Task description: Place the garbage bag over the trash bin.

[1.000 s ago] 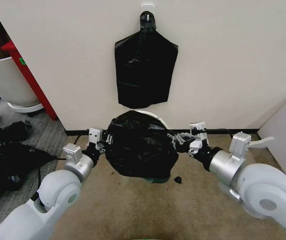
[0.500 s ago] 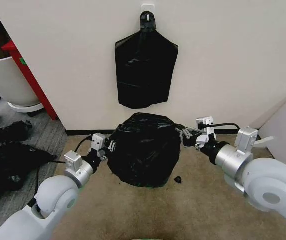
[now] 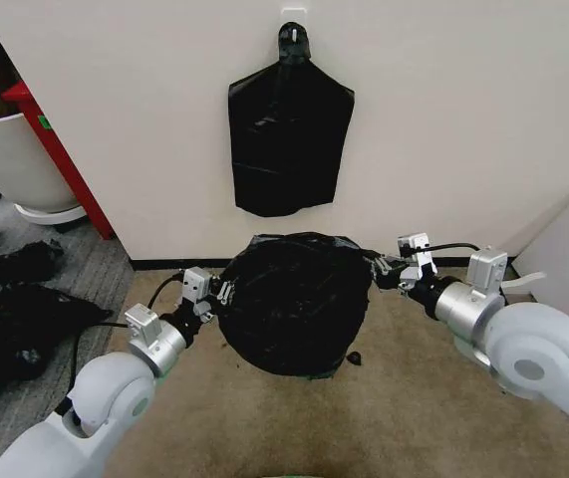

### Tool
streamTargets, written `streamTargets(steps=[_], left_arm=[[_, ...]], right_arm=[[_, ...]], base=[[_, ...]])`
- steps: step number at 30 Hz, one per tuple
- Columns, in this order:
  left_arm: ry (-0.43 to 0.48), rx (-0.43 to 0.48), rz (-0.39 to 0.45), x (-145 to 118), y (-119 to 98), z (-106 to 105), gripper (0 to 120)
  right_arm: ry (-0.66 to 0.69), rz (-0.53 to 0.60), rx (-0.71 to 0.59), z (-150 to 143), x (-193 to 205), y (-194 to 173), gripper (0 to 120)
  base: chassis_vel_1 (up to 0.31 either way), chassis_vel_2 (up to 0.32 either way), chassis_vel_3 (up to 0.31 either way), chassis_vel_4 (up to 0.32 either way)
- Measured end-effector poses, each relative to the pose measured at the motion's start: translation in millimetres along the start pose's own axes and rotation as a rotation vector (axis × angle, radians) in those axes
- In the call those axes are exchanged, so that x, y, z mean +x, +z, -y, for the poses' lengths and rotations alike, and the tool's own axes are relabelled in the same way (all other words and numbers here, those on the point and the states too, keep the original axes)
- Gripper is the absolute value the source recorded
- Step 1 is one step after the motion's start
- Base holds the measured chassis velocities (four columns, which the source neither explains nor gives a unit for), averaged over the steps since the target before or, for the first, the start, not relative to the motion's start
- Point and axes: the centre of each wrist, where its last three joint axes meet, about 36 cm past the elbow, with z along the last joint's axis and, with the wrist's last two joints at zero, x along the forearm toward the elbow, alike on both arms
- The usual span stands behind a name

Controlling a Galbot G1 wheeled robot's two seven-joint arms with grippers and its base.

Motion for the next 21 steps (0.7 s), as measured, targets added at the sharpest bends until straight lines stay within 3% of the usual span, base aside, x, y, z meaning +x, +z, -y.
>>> streamTargets(steps=[15,21], left_arm=[[0.034,0.276,0.003,-5,-3,0,0],[0.048,0.331,-0.007,-7,-3,-2,0]], right_arm=[[-0.032,0.020,0.021,20,-7,30,0],[-0.047,0.046,0.037,28,-10,35,0]], base=[[0.000,0.000,0.000,0.000],[0.000,0.000,0.000,0.000]])
